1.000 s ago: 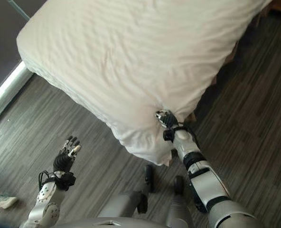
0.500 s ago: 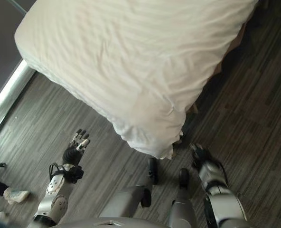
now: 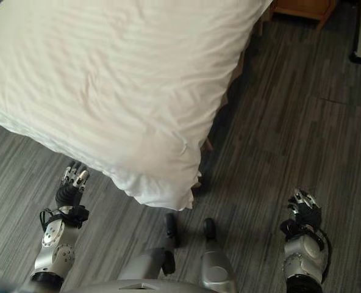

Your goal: Making the bed.

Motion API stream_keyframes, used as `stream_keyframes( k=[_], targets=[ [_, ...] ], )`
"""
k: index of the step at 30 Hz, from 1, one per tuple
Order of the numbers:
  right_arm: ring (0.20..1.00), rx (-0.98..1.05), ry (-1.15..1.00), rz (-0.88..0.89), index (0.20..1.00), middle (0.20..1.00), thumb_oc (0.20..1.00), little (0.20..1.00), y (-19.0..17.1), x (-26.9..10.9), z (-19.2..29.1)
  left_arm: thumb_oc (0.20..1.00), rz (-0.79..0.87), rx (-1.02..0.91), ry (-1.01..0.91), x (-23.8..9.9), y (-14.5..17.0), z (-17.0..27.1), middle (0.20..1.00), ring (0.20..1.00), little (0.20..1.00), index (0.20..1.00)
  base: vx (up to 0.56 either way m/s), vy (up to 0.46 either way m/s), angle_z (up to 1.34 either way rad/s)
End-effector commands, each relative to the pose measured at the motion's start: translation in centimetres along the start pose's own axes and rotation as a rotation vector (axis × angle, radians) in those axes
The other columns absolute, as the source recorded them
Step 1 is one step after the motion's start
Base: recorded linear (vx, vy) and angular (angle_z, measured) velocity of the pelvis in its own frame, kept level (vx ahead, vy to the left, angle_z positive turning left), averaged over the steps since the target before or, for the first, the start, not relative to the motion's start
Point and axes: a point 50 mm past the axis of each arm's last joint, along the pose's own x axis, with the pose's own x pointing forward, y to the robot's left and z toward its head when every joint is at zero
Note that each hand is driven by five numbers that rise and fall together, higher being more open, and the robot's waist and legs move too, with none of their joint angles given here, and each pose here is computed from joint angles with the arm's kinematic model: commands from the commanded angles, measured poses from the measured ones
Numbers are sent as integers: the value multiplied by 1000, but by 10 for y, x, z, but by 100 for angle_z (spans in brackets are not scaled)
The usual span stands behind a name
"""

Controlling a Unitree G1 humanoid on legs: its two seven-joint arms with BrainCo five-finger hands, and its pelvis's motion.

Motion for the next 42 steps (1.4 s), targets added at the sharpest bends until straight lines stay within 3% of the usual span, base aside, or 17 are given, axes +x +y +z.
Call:
stream_keyframes(
  k=[1, 5, 6, 10, 16, 21, 29, 32, 42],
  targets=[
    [1000, -71, -92, -57, 1000, 1000, 1000, 1000, -5, -9, 4, 1000, 72, 96, -50, 4, 14, 6, 1000, 1000, 1000, 1000, -72, 63, -13],
    [1000, -61, -159, 18, 1000, 1000, 1000, 1000, 15, -18, 12, 1000, 65, 172, -79, 8, 18, 16, 1000, 1000, 1000, 1000, -232, 13, -72],
    [1000, -31, -197, 78, 1000, 1000, 1000, 1000, 35, -20, 18, 1000, 61, 198, -125, 14, 17, 28, 1000, 1000, 1000, 1000, -253, -61, -101],
    [1000, -16, -218, 122, 1000, 1000, 1000, 1000, 55, -16, 23, 1000, 77, 127, -195, 16, 16, 42, 1000, 1000, 1000, 1000, -197, -133, -64],
    [1000, -1, -244, 247, 1000, 1000, 1000, 1000, 82, -17, 31, 1000, 176, 93, -183, -4, 41, 38, 1000, 1000, 1000, 1000, -238, -559, -61],
    [1000, -211, -256, 295, 1000, 1000, 1000, 1000, 68, -13, 37, 1000, 222, -13, -69, -16, 40, 2, 1000, 1000, 1000, 1000, -296, -769, -52],
    [1000, -166, -224, 226, 1000, 1000, 1000, 1000, 60, -11, 29, 1000, 97, 46, -111, -6, 16, 14, 1000, 1000, 1000, 1000, -50, -136, -141],
    [1000, -107, -218, 266, 1000, 1000, 1000, 1000, 73, -17, 26, 1000, 66, 51, -141, -1, 7, 21, 1000, 1000, 1000, 1000, -43, 3, -50],
    [1000, -104, -159, 302, 1000, 1000, 1000, 1000, 77, -25, 12, 1000, 32, 60, -184, -6, 3, 31, 1000, 1000, 1000, 1000, 17, 36, 41]
  ],
)
